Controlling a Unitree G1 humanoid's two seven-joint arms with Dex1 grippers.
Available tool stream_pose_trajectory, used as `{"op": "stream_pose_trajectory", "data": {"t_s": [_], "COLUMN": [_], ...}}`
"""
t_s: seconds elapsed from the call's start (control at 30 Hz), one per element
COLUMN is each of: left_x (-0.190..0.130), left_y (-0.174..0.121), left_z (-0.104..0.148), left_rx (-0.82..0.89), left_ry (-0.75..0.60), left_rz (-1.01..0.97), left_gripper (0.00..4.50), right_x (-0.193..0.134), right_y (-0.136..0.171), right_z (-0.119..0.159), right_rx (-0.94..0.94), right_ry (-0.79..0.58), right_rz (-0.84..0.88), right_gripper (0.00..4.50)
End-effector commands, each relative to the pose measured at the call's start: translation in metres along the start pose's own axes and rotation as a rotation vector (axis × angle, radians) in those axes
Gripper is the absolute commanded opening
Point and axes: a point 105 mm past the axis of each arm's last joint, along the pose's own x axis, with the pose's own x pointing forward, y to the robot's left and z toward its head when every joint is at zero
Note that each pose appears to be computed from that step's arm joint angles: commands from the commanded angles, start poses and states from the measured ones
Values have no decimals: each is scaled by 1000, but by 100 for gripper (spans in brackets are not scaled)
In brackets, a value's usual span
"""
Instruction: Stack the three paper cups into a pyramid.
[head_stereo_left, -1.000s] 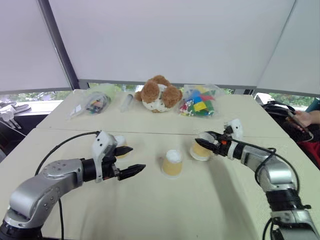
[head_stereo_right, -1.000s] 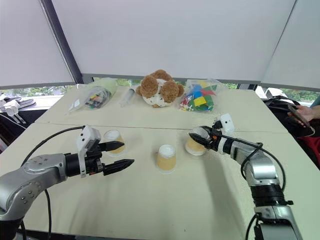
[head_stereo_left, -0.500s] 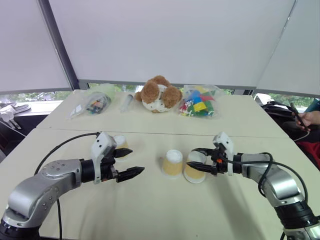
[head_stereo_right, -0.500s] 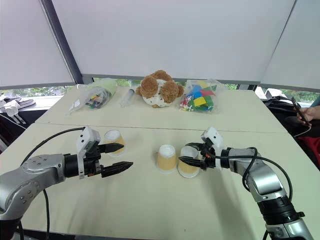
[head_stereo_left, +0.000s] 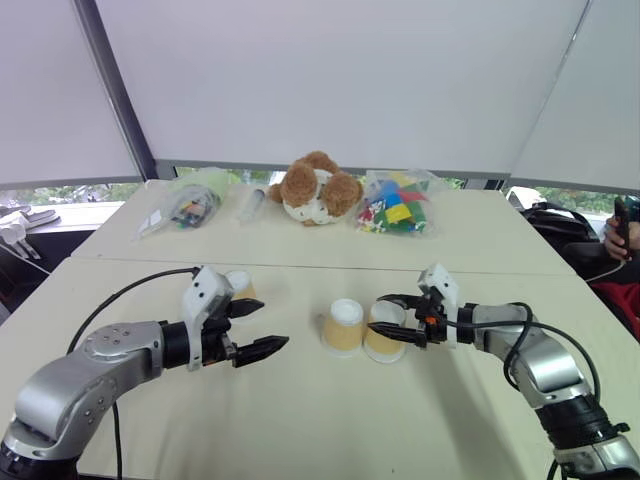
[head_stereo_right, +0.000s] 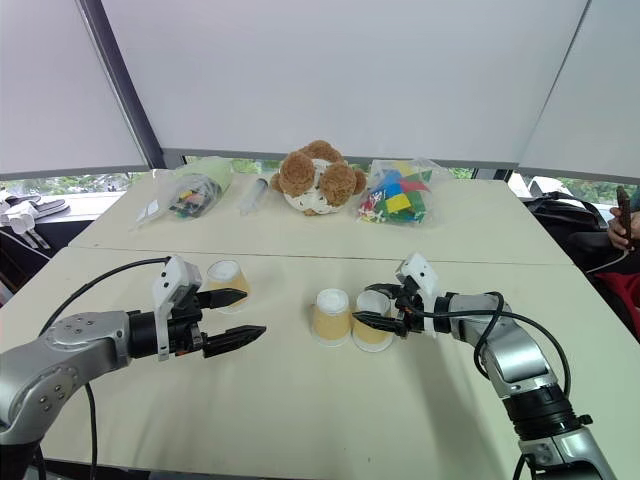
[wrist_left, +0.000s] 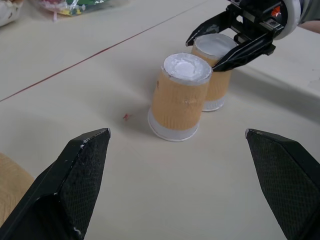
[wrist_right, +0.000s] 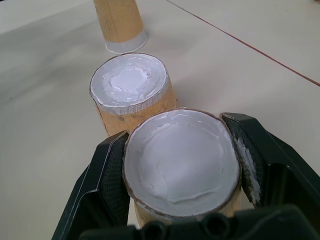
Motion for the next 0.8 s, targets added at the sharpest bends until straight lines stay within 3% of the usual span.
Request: {"op": "stream_pose_trajectory", "data": {"t_s": [0.03,0.2,0.33,0.63,0.8], "left_x": [-4,-3,-3,-11,-18], "left_y": [-3,-3,-2,12,24], "left_z": [10,10,10,8,10], "left_rx": [37,36,33,35,17], "left_ry": [-22,-24,-25,-20,-39], "left_rz": [4,2,2,51,73], "left_gripper": [450,450,450,450,450], "right_x": [3,3,2,-10,-21], "right_y": [-1,-2,-2,-9,-11], "right_z": [6,3,2,10,34], "right_rx": [-31,-41,-36,4,11], "right_ry": [-17,-5,-4,-23,-101], "right_rz": [-1,-6,-11,-63,-88], "right_gripper": [251,251,440,446,446]}}
